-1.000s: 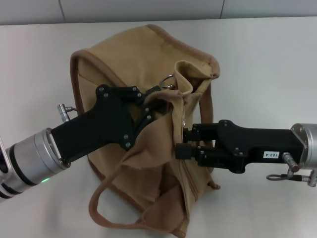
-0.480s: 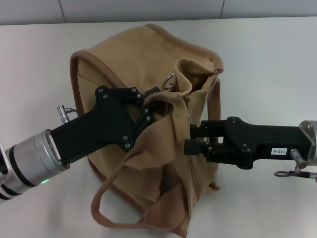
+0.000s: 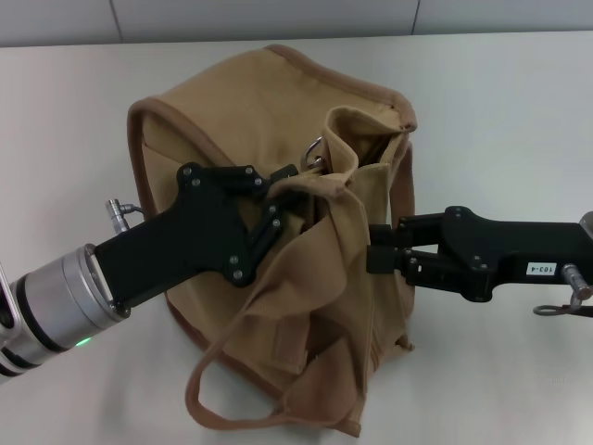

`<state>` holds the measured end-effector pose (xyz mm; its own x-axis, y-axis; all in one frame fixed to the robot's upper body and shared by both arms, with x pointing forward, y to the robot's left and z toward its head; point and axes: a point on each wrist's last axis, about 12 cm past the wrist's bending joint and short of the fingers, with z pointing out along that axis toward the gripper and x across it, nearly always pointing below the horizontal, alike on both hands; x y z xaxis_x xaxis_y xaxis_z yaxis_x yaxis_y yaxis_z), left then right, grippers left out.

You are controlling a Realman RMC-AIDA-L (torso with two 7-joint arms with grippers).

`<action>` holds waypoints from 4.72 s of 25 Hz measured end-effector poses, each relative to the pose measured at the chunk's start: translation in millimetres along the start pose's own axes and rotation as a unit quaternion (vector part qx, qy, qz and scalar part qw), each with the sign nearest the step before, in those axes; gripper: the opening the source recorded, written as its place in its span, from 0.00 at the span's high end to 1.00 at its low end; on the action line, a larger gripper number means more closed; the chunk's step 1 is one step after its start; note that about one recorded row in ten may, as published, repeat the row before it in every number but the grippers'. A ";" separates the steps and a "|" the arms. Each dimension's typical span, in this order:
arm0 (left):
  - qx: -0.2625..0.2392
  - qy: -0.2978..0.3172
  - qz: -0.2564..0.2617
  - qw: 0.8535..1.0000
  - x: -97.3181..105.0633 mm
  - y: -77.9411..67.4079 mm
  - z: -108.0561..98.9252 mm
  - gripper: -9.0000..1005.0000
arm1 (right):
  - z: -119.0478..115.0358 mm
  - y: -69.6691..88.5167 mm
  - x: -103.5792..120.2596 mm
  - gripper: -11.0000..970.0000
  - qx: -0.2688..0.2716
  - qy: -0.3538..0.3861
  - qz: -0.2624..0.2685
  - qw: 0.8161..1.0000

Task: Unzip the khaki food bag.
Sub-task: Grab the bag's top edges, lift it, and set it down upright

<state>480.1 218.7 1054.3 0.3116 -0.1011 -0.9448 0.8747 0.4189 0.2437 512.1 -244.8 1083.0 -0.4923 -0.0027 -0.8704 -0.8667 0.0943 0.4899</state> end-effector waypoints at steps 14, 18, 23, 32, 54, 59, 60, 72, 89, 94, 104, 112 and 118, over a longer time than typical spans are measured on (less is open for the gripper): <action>-0.001 0.003 0.004 1.000 0.9 -0.4 0.5 0.91 | -23.9 2.5 -10.5 0.66 0.007 -0.010 -0.010 1.000; 0.000 0.002 0.005 1.000 0.8 0.2 1.3 0.91 | -25.3 2.3 -12.7 0.66 0.011 -0.010 -0.012 1.000; 0.003 -0.001 0.005 1.000 0.0 0.1 2.1 0.91 | -15.4 -0.5 -11.5 0.66 0.013 -0.008 -0.009 1.000; 0.018 -0.011 0.003 1.000 -2.4 -2.2 3.4 0.91 | 2.0 -8.6 -11.6 0.66 0.025 0.009 -0.009 1.000; 0.018 -0.008 0.007 1.000 -1.9 0.5 6.3 0.91 | 9.6 4.0 -12.4 0.66 -0.044 0.036 -0.024 0.998; 0.019 -0.009 0.007 1.000 -2.0 1.2 7.3 0.91 | 7.9 -1.4 -12.2 0.67 -0.020 0.037 -0.017 0.999; 0.019 -0.009 0.008 1.000 -2.0 1.3 7.5 0.91 | 7.2 -3.6 -12.0 0.68 -0.010 0.038 -0.010 0.999; 0.023 -0.010 0.009 1.000 -2.6 2.7 9.9 0.91 | 11.2 -5.9 -13.4 0.71 -0.004 0.034 -0.008 0.999; 0.019 -0.007 0.010 1.000 -1.8 3.6 10.0 0.91 | 13.8 -7.8 -11.6 0.97 0.010 0.024 -0.018 1.000; 0.015 -0.007 0.012 1.000 -1.9 4.3 9.9 0.91 | 13.6 -7.7 -11.4 0.97 0.010 0.025 -0.023 0.999; -0.032 -0.016 0.008 0.999 -3.2 10.3 6.3 0.91 | 4.8 -5.6 -3.4 0.98 0.020 0.026 -0.022 0.999; -0.077 -0.026 -0.011 0.997 -2.6 10.3 4.4 0.91 | -3.5 -2.1 7.1 0.98 0.030 0.025 -0.019 0.999; -0.114 -0.038 -0.040 0.992 -3.1 12.6 2.5 0.91 | -15.9 2.9 19.4 0.98 0.042 0.026 -0.009 0.999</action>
<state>491.1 222.1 1060.8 0.2796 -0.2072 -0.9375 0.7935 0.5996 0.1041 498.7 -260.5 1068.3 -0.4828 -0.0559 -0.8740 -0.8661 0.1779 0.4671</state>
